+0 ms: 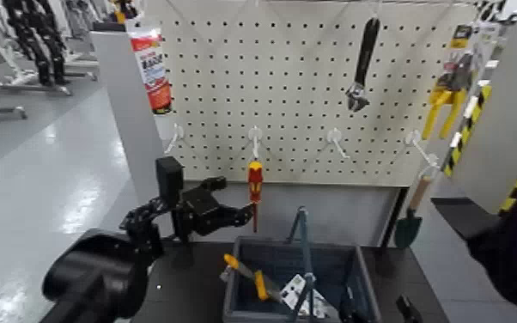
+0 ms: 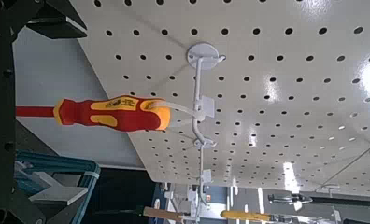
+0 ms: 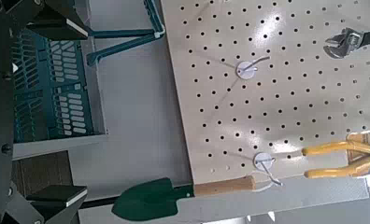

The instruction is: Put the red screwdriver into the crate.

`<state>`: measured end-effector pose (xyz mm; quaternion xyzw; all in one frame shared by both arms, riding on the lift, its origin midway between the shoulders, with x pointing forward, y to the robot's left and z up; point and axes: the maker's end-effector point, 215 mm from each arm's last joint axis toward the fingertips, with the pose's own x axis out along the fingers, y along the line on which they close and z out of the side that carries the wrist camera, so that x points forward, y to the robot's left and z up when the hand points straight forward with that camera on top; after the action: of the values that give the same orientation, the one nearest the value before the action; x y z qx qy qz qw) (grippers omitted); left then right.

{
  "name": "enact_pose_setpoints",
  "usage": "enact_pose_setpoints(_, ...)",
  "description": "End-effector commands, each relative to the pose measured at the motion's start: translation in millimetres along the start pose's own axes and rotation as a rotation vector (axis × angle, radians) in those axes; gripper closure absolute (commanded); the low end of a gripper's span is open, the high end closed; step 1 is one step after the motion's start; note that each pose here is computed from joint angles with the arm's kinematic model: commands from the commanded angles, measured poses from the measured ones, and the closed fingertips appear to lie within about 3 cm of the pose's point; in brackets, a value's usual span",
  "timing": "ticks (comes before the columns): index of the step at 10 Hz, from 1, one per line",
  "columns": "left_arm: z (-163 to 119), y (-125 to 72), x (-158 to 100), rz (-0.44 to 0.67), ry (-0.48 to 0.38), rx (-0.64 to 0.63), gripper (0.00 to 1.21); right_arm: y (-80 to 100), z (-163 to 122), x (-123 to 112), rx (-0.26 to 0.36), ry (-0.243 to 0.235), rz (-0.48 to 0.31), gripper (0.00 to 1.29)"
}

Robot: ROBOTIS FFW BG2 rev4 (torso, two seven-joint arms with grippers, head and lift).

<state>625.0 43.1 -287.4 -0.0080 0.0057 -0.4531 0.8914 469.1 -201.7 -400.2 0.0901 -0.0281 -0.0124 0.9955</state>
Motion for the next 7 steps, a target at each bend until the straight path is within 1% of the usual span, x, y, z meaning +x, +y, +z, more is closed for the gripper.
enact_pose_setpoints(1,7,-1.8,18,-0.04,0.005,0.012,0.13,0.1,0,1,0.0,-0.001,0.002,0.13)
enact_pose_setpoints(2,8,-1.9,22,-0.051,0.003,0.006,0.15,1.1,1,1,0.0,-0.002,0.003,0.13)
enact_pose_setpoints(3,9,-2.2,25,-0.062,0.007,0.009,0.2,1.4,0,1,0.0,-0.001,0.005,0.13)
enact_pose_setpoints(4,11,-1.1,28,-0.068,0.004,0.005,0.29,1.1,0,1,0.0,-0.001,0.003,0.13)
enact_pose_setpoints(5,13,-1.2,32,-0.076,0.006,0.007,0.39,1.7,0,1,0.002,0.0,0.004,0.13)
enact_pose_setpoints(6,12,-3.7,36,-0.091,0.018,0.001,0.59,1.7,0,1,0.002,0.0,0.004,0.13)
enact_pose_setpoints(7,12,-7.0,40,-0.102,0.021,-0.003,1.07,2.1,0,1,0.002,0.001,0.006,0.13)
